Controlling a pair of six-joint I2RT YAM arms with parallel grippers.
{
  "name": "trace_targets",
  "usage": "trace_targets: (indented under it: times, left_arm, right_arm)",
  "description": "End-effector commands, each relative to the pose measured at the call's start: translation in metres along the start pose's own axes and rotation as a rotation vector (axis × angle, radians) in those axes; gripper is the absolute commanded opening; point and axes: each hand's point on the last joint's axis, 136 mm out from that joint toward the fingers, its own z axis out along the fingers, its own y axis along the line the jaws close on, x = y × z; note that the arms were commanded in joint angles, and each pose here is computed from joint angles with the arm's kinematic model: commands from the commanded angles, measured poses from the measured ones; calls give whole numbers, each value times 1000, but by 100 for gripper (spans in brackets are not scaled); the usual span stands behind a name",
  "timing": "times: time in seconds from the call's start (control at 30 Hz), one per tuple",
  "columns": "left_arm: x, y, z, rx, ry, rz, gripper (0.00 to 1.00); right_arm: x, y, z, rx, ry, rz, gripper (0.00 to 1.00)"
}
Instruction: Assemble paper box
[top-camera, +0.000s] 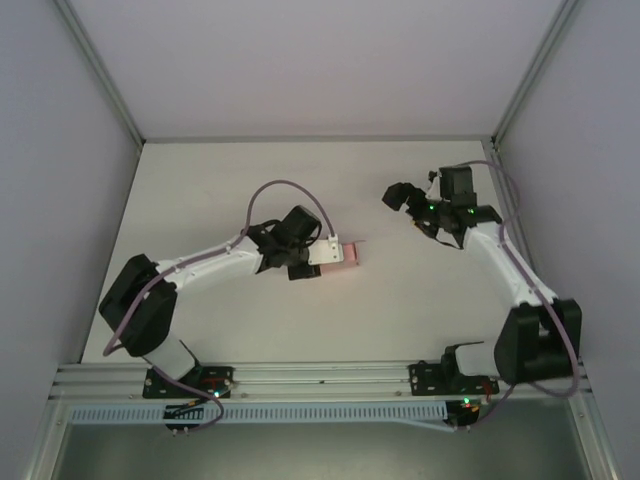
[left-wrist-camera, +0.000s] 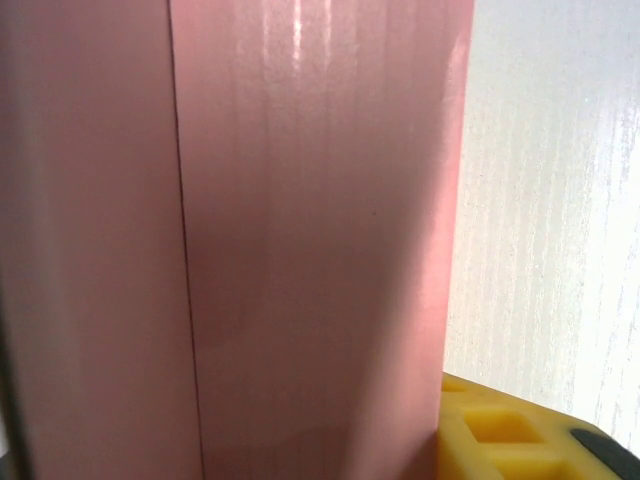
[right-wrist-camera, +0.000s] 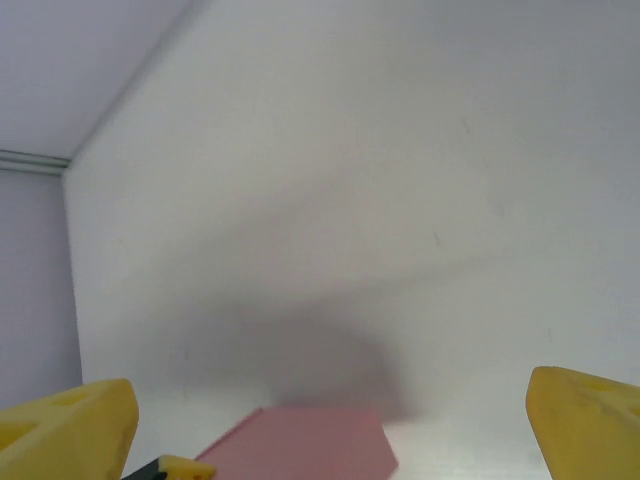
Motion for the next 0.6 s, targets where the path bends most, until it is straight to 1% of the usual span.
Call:
trace_targets:
  times: [0.0, 0.07, 0.13, 0.17, 0.2, 0.27, 0.37, 0.43, 0.5, 0.57]
  left_arm:
    - [29, -19, 10, 152, 131, 3, 45]
    - [29, -17, 14, 165, 145, 9, 47]
    - [28, -16, 18, 170, 151, 16, 53]
    - [27, -16, 20, 172, 149, 18, 54]
    - [28, -15, 22, 174, 153, 21, 56]
    - [27, -14, 24, 175, 155, 21, 56]
    - [26, -10, 26, 174, 153, 13, 55]
    - [25, -9, 26, 182, 134, 12, 55]
    - [22, -8, 24, 188, 120, 5, 55]
    - [21, -7, 22, 188, 115, 7, 55]
  right_arm:
    - [-10, 26, -14, -165, -200, -289, 100]
    - [-1, 34, -19, -246, -210, -317, 100]
    - [17, 42, -18, -310, -144, -374, 100]
    - [24, 42, -16, -315, -101, -389, 99]
    - [35, 47, -14, -342, -44, -438, 96]
    - [50, 48, -8, -332, 29, -493, 93]
    - [65, 46, 3, -302, 106, -592, 85]
    - [82, 52, 1, -357, 167, -703, 83]
    - [100, 54, -3, -406, 206, -857, 83]
    - [102, 47, 1, -367, 190, -960, 81]
